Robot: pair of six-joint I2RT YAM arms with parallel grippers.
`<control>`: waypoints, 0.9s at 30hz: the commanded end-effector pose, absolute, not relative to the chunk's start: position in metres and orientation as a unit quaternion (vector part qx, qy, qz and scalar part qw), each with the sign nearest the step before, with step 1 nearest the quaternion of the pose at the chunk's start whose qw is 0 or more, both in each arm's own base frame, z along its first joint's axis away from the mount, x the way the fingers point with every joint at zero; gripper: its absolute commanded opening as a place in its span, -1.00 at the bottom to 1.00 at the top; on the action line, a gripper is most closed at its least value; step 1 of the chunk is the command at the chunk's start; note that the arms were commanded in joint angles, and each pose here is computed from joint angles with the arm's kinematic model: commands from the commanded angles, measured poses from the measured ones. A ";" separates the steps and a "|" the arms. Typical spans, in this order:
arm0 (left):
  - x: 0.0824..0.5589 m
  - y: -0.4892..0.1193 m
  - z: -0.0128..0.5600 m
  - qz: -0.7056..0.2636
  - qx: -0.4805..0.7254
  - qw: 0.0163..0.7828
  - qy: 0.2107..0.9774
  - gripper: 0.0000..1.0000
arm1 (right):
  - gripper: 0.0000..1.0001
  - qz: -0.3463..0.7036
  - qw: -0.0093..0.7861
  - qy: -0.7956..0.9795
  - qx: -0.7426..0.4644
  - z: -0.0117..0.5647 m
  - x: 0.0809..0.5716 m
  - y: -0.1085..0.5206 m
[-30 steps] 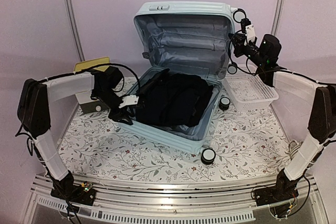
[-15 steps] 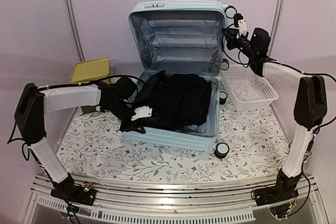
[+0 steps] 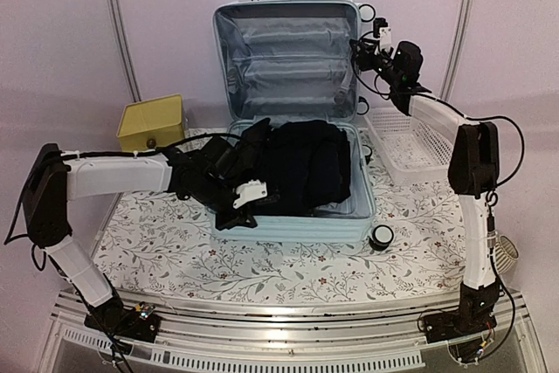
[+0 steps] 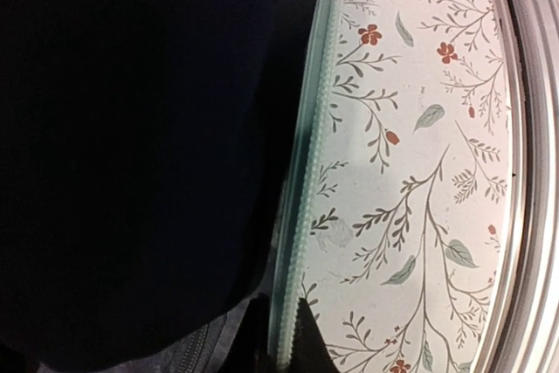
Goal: Open, take out, and arrange the luggage
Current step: Open the luggage at the center of the board.
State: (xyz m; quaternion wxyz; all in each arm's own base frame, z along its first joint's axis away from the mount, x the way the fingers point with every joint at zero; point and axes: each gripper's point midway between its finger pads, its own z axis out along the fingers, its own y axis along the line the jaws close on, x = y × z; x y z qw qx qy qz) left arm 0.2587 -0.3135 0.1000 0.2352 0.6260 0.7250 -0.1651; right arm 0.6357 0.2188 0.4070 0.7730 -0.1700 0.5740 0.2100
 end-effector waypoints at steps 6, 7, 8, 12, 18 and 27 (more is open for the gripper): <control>0.262 -0.321 0.124 -0.197 0.580 0.284 0.738 -0.96 | 0.37 0.229 0.758 0.592 -0.149 0.390 0.653 0.228; 0.266 -0.321 0.125 -0.194 0.571 0.291 0.743 -0.78 | 0.42 0.235 0.758 0.587 -0.158 0.401 0.643 0.230; 0.266 -0.322 0.126 -0.197 0.567 0.294 0.744 -0.65 | 0.47 0.239 0.757 0.585 -0.167 0.407 0.635 0.231; 0.263 -0.326 0.138 -0.211 0.565 0.315 0.733 0.01 | 0.64 0.240 0.748 0.591 -0.184 0.411 0.602 0.227; 0.261 -0.319 0.162 -0.207 0.552 0.348 0.729 0.93 | 0.75 0.220 0.742 0.606 -0.187 0.415 0.546 0.208; 0.257 -0.298 0.235 -0.211 0.485 0.434 0.729 0.97 | 0.77 0.215 0.676 0.695 -0.118 0.369 0.477 0.170</control>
